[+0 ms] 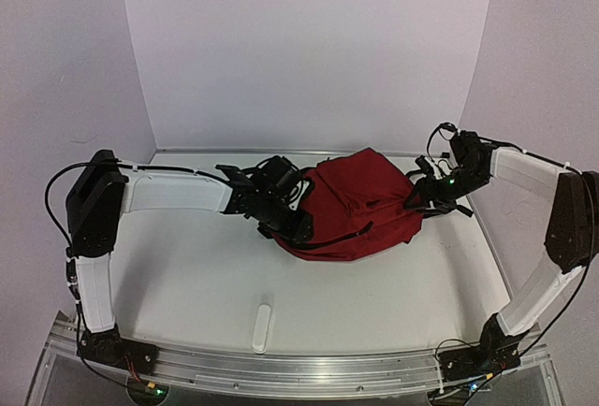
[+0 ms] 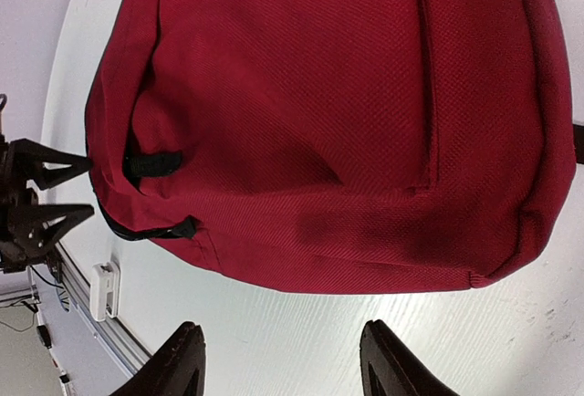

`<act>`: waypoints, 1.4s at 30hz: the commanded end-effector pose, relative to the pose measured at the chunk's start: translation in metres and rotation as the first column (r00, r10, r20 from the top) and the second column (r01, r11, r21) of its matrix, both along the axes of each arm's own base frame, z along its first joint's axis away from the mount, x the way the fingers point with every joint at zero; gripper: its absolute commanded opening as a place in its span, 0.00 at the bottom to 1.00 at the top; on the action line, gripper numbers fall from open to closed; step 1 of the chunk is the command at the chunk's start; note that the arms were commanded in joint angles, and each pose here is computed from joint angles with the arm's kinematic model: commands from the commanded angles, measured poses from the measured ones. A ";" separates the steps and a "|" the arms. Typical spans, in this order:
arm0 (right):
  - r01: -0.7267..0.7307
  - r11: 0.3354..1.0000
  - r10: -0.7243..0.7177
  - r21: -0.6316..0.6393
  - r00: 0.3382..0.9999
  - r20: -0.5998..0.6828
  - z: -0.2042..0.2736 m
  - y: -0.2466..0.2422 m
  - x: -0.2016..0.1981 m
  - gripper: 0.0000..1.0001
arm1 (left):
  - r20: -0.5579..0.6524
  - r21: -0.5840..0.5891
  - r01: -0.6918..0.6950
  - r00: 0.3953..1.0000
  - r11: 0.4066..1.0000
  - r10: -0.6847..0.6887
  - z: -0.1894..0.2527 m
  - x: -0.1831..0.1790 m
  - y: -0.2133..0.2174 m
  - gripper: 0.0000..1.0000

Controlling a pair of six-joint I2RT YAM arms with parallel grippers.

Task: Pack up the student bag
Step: Zip the student bag at the center of the board.

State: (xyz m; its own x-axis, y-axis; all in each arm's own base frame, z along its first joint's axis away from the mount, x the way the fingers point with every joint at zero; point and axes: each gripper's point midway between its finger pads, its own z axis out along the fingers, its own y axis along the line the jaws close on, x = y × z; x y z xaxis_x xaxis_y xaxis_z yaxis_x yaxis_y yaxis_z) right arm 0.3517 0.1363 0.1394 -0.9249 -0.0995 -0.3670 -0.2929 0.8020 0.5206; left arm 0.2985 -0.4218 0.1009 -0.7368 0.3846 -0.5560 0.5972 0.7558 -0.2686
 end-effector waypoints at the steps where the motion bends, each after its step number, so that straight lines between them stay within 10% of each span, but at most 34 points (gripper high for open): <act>1: -0.020 0.999 0.019 0.032 0.999 0.044 0.014 0.006 0.001 0.58 | 0.029 -0.007 -0.177 0.984 0.984 0.177 0.005 0.036 0.036 0.50; 19: -0.006 1.000 0.004 0.020 0.998 0.069 0.021 0.004 0.005 0.57 | -0.055 -0.028 -0.109 0.993 0.994 0.107 -0.067 0.108 -0.014 0.46; 24: -0.009 1.000 0.008 0.021 0.998 0.067 0.020 0.004 0.006 0.58 | -0.110 0.009 -0.084 0.990 0.996 0.084 -0.095 0.099 -0.011 0.66; 31: -0.012 1.000 0.011 0.021 0.998 0.060 0.017 0.004 0.004 0.59 | 0.043 -0.103 -0.043 0.998 0.994 0.048 0.017 0.085 -0.005 0.82; 42: -0.018 0.996 0.015 0.084 0.999 0.032 0.002 0.013 0.000 0.57 | 0.232 -0.174 0.224 0.956 0.959 -0.181 0.092 0.012 -0.067 0.53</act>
